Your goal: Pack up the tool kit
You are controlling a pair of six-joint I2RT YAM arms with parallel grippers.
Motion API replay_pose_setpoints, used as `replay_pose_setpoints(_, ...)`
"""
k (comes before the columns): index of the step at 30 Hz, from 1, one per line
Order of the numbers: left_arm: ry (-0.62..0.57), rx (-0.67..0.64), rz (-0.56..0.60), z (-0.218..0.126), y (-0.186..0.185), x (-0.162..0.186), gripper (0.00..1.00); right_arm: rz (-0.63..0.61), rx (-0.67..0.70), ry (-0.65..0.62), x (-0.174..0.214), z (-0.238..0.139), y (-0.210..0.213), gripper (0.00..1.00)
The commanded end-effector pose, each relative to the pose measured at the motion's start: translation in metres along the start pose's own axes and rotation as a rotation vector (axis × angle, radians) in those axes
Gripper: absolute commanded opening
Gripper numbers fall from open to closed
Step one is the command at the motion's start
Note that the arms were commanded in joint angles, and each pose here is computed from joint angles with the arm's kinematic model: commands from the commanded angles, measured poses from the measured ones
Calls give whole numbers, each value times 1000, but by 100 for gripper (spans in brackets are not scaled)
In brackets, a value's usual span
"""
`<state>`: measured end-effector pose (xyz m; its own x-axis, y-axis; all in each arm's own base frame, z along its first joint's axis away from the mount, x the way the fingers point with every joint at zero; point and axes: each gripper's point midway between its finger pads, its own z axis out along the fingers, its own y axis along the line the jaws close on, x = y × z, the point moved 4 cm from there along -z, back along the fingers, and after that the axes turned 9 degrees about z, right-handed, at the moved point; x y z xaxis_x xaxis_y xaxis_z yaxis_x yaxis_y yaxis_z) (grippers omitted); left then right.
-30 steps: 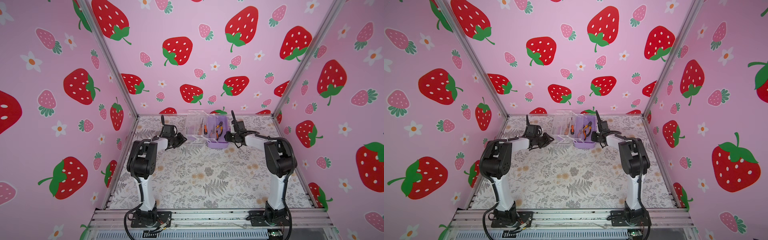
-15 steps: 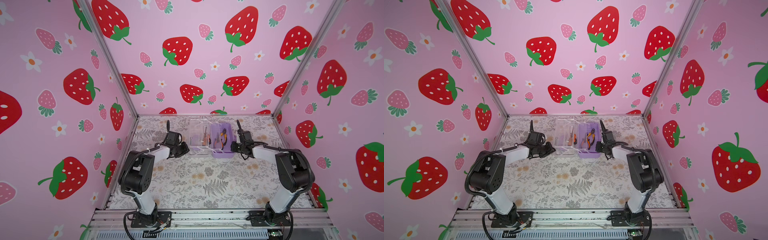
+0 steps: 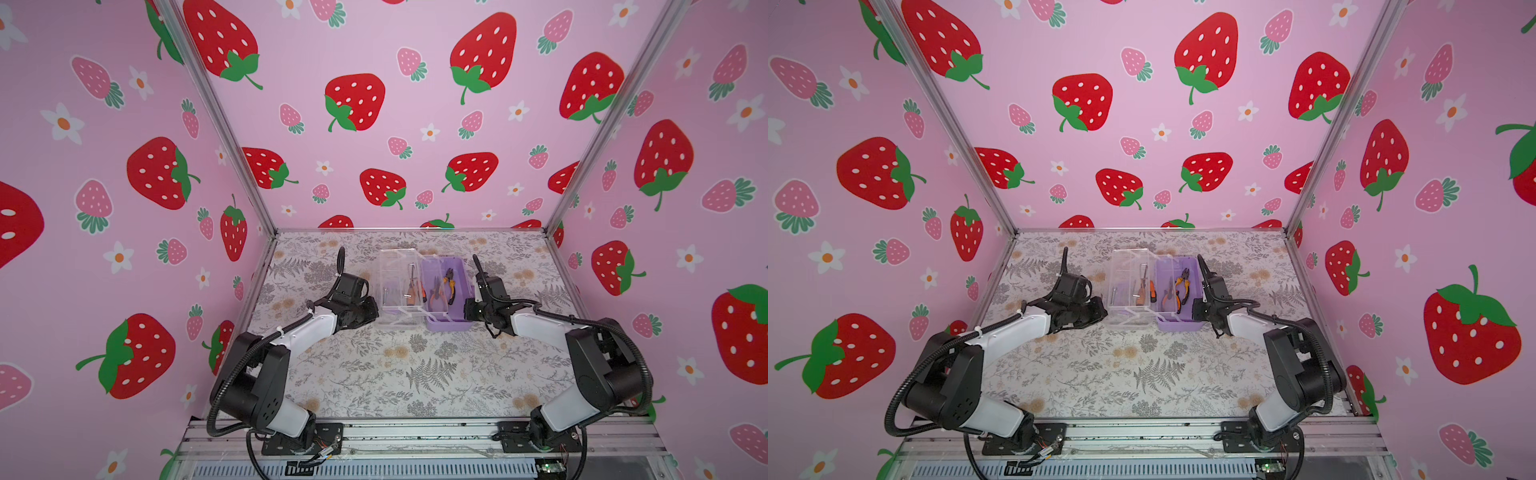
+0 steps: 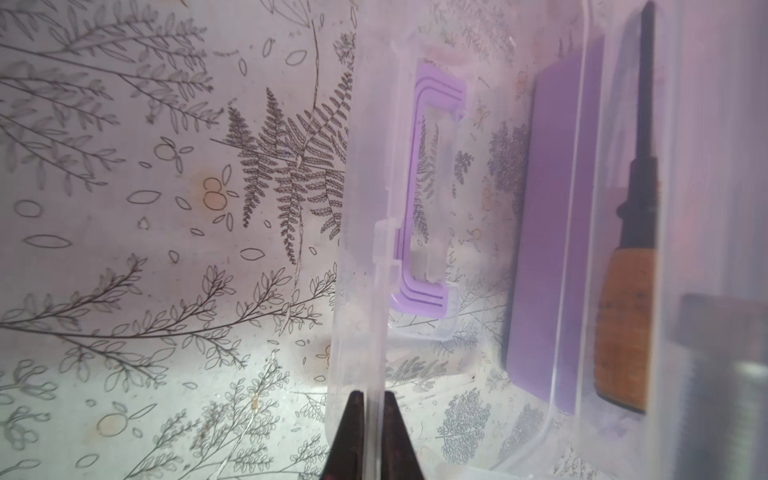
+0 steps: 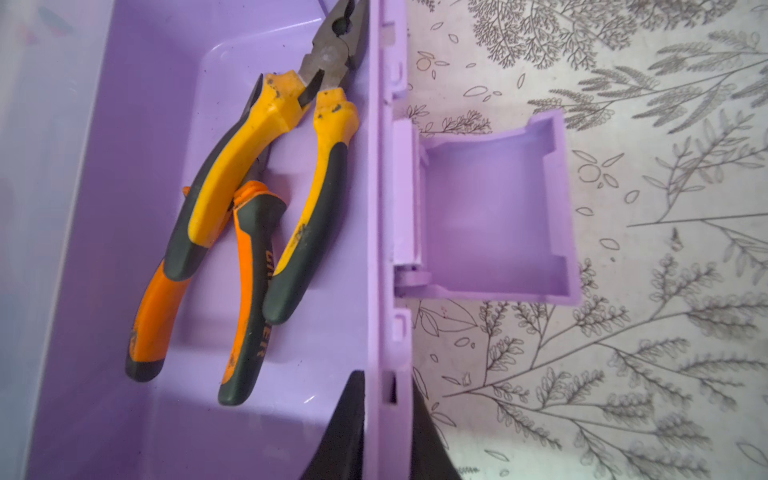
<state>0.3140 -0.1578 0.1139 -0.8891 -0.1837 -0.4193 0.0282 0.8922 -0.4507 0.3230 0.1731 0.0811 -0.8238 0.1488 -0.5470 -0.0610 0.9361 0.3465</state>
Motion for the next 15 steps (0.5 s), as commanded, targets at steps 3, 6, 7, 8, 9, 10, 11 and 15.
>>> replay_pose_setpoints(3,-107,138,41,-31,-46,-30,0,-26,-19,53,21,6,19,15)
replay_pose_setpoints(6,-119,143,47,-37,-51,-33,0,-33,25,57,24,12,18,15)
replay_pose_setpoints(7,-121,144,51,-39,-53,-34,0,-37,34,57,24,13,18,14)
replay_pose_setpoints(8,-124,147,55,-42,-55,-35,0,-39,43,57,24,14,18,14)
replay_pose_setpoints(9,-126,151,61,-44,-58,-36,0,-42,51,55,24,15,19,14)
replay_pose_setpoints(10,-131,153,69,-47,-61,-38,0,-44,55,51,23,15,20,14)
replay_pose_setpoints(11,-136,151,77,-50,-64,-39,0,-45,62,48,23,16,20,14)
replay_pose_setpoints(15,-157,146,118,-65,-77,-45,0,-59,84,39,22,17,23,13)
